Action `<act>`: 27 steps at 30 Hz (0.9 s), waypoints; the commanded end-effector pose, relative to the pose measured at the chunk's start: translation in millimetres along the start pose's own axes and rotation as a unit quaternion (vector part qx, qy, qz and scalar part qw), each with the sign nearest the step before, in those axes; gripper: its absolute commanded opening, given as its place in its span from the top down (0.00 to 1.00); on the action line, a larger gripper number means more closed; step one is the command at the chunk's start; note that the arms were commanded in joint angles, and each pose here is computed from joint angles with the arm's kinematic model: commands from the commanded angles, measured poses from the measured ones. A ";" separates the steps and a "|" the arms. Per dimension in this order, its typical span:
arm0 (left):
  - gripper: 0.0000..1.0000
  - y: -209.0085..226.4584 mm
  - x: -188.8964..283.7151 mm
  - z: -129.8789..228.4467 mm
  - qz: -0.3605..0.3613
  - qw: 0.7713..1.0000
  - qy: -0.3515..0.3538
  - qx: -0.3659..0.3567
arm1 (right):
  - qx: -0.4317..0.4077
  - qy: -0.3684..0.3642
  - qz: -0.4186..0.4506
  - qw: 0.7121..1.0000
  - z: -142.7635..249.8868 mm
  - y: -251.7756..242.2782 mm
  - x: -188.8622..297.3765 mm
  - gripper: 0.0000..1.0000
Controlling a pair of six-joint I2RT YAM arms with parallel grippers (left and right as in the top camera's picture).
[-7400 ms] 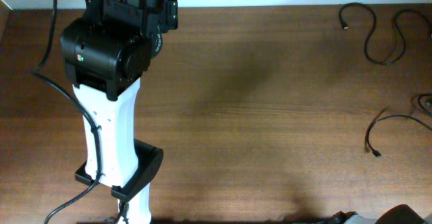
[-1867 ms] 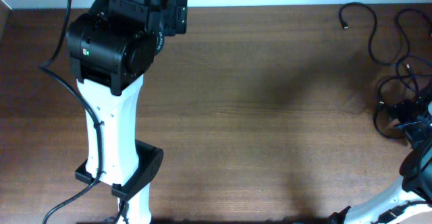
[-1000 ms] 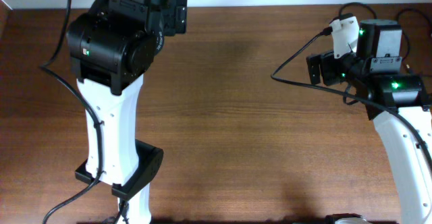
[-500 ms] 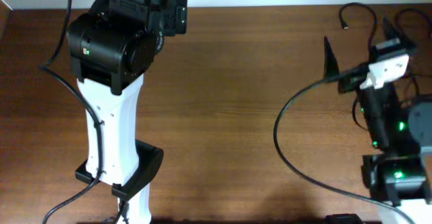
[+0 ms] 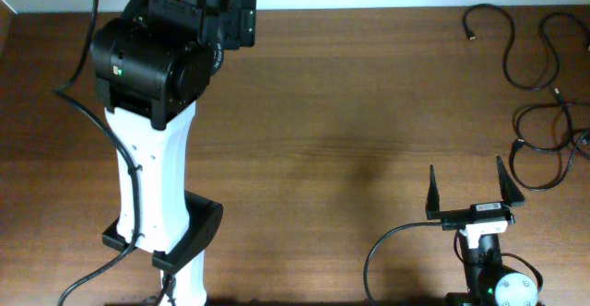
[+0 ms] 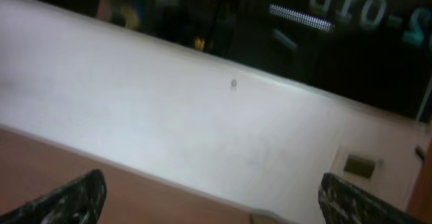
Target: Untangle cables
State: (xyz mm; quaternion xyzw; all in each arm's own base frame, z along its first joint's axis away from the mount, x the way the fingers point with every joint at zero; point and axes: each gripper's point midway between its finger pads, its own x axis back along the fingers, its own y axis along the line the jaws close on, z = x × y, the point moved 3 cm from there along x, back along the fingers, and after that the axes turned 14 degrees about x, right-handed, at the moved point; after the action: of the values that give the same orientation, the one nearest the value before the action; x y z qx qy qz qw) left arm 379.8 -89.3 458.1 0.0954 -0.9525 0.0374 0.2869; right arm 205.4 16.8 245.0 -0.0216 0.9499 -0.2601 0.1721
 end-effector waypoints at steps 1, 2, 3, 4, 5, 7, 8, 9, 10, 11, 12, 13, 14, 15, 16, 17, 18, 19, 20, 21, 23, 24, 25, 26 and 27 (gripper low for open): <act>0.01 3.1 4.3 -1.7 0.000 1.000 -0.004 -0.001 | -0.010 0.046 -0.012 0.999 20.5 6.6 2.7 0.01; 0.01 3.1 4.3 -1.8 0.000 1.000 -0.004 -0.001 | -0.015 0.070 -0.026 0.997 30.6 12.7 4.1 0.01; 0.01 3.2 4.3 -1.8 0.000 1.000 -0.004 -0.001 | -0.019 0.083 -0.033 0.996 36.2 15.9 5.2 0.01; 0.01 3.1 4.3 -1.7 0.000 1.000 -0.004 -0.001 | -0.021 0.096 -0.040 0.994 41.8 19.2 6.4 0.01; 0.01 3.1 4.3 -1.7 0.000 1.000 -0.004 -0.001 | -0.025 0.115 -0.050 0.992 49.7 23.9 8.6 0.01; 0.01 3.1 4.3 -1.7 0.000 1.000 -0.004 -0.001 | -0.030 0.134 -0.069 0.988 57.7 31.7 11.6 0.01; 0.01 3.1 4.3 -1.7 0.000 1.000 -0.004 -0.001 | -0.032 0.137 -0.077 0.987 59.4 34.5 12.5 0.01; 0.01 3.3 4.2 -1.8 0.000 1.000 -0.004 -0.001 | -0.035 0.154 -0.087 0.984 66.0 38.8 15.3 0.01; 0.01 3.1 4.3 -1.7 0.000 1.000 -0.004 -0.001 | -0.040 0.169 -0.094 0.980 71.9 42.3 17.6 0.01; 0.01 1.5 4.9 -1.3 0.002 1.000 -0.004 -0.002 | -0.040 0.168 -0.093 0.980 71.6 42.1 17.5 0.01; 0.01 1.6 4.9 -1.3 0.002 1.000 -0.004 -0.002 | -0.040 0.169 -0.094 0.980 71.7 42.2 17.5 0.01; 0.01 1.5 4.9 -1.3 0.002 1.000 -0.004 -0.002 | -0.039 0.168 -0.093 0.980 71.7 42.1 17.5 0.01; 0.01 1.5 4.9 -1.3 0.002 1.000 -0.004 -0.002 | -0.040 0.168 -0.093 0.981 71.6 42.0 17.5 0.01; 0.01 1.5 4.9 -1.3 0.002 1.000 -0.004 -0.002 | -0.039 0.168 -0.093 0.980 71.7 42.1 17.5 0.01; 0.01 1.5 4.9 -1.4 0.002 1.000 -0.004 -0.002 | -0.039 0.168 -0.093 0.981 71.6 42.0 17.5 0.01; 0.01 1.6 4.9 -1.3 0.002 1.000 -0.004 -0.002 | -0.039 0.168 -0.093 0.981 71.6 42.0 17.5 0.01; 0.01 1.5 4.9 -1.3 0.002 1.000 -0.004 -0.002 | -0.040 0.168 -0.093 0.981 71.6 42.0 17.5 0.01; 0.01 1.5 4.9 -1.3 0.002 1.000 -0.004 -0.002 | -0.040 0.168 -0.093 0.981 71.6 42.0 17.5 0.01; 0.01 1.5 4.9 -1.3 0.002 1.000 -0.004 -0.002 | -0.039 0.168 -0.093 0.981 71.6 42.0 17.5 0.01; 0.01 1.5 4.9 -1.3 0.002 1.000 -0.004 -0.002 | -0.040 0.168 -0.093 0.980 71.7 42.1 17.5 0.01; 0.01 1.5 4.9 -1.3 0.002 1.000 -0.004 -0.002 | -0.040 0.168 -0.093 0.981 71.6 42.0 17.5 0.01; 0.01 1.5 4.9 -1.3 0.002 1.000 -0.004 -0.002 | -0.039 0.168 -0.093 0.980 71.7 42.1 17.5 0.01; 0.01 1.3 5.0 -1.3 0.003 1.000 -0.004 -0.002 | -0.039 0.168 -0.093 0.981 71.6 42.0 17.5 0.01; 0.01 -10.8 5.5 -1.3 0.044 0.999 0.002 0.030 | -0.040 0.168 -0.093 0.980 71.7 42.1 17.5 0.01; 0.01 -10.4 5.4 -2.0 0.042 0.994 0.003 0.098 | -0.040 0.168 -0.093 0.981 71.6 42.0 17.5 0.01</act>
State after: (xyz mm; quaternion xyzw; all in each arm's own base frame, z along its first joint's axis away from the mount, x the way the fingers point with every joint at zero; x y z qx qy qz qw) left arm 380.9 -92.7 458.8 0.0863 -0.9533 0.0477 0.2856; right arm 215.5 14.9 163.5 -0.0675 0.9670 -0.2451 -0.0137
